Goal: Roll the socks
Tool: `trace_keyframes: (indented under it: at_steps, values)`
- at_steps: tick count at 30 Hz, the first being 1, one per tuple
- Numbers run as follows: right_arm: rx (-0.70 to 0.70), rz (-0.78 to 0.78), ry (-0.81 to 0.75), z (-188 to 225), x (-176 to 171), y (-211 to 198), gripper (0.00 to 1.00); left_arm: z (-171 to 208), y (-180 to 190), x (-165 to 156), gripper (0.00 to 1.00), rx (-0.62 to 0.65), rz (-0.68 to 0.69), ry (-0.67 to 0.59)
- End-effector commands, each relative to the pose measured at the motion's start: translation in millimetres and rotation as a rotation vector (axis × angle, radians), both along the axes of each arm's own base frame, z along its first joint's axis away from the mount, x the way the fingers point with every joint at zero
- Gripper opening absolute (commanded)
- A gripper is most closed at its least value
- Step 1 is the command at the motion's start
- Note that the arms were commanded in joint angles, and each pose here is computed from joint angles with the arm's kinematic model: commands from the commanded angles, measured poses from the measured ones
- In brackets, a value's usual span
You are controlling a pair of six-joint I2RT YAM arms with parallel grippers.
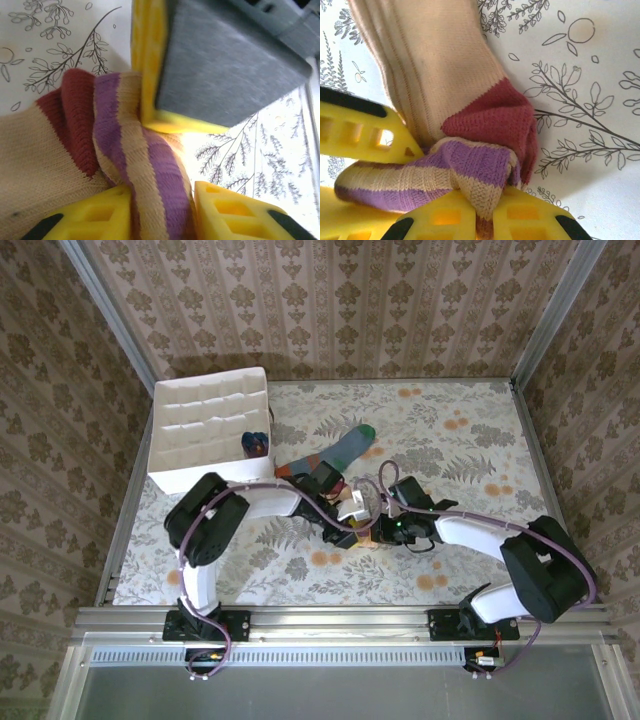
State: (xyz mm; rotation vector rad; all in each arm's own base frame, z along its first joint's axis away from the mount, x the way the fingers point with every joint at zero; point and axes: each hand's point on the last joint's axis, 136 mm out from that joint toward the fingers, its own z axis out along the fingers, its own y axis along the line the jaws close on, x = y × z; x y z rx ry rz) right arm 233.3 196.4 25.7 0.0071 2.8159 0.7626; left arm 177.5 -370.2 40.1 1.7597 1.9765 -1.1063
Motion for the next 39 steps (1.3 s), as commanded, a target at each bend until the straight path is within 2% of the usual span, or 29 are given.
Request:
trace_keyframes:
  at_steps: [1,5,11,15,19,22,25,33,36,39]
  values:
    - [-0.162,-0.040,0.139,-35.9,-25.4,-30.0,0.08,11.0,0.5,11.1,0.31,-0.054,0.012,-0.221]
    - [-0.174,-0.027,0.160,-36.3,-24.8,-29.2,0.08,32.8,5.2,20.0,0.35,-0.118,0.026,-0.441]
    - [-0.176,-0.004,0.173,-34.3,-23.3,-26.0,0.07,55.3,12.4,24.3,0.39,-0.137,0.029,-0.776]
    - [-0.174,0.003,0.181,-34.5,-24.5,-25.2,0.07,58.1,10.5,19.0,0.40,-0.116,-0.019,-0.848]
    - [-0.171,0.009,0.195,-35.9,-26.5,-24.4,0.07,44.5,4.8,12.5,0.43,-0.053,-0.089,-0.875]
    - [-0.167,0.013,0.198,-35.9,-27.2,-23.8,0.07,33.6,-1.2,15.6,0.46,-0.013,-0.083,-0.832]
    - [-0.165,0.022,0.194,-35.2,-27.2,-23.0,0.07,26.3,-6.9,17.6,0.45,-0.004,-0.041,-0.736]
    - [-0.121,0.030,0.146,-24.3,-24.9,-18.5,0.11,-13.5,-0.4,20.0,0.21,0.078,0.063,-0.405]
    - [-0.106,0.023,0.120,-16.3,-24.1,-18.4,0.20,-24.0,6.5,20.4,0.14,0.074,0.115,-0.289]
    - [-0.083,0.014,0.059,-3.8,-21.1,-18.7,0.37,-30.8,11.5,22.0,0.08,0.056,0.162,-0.165]
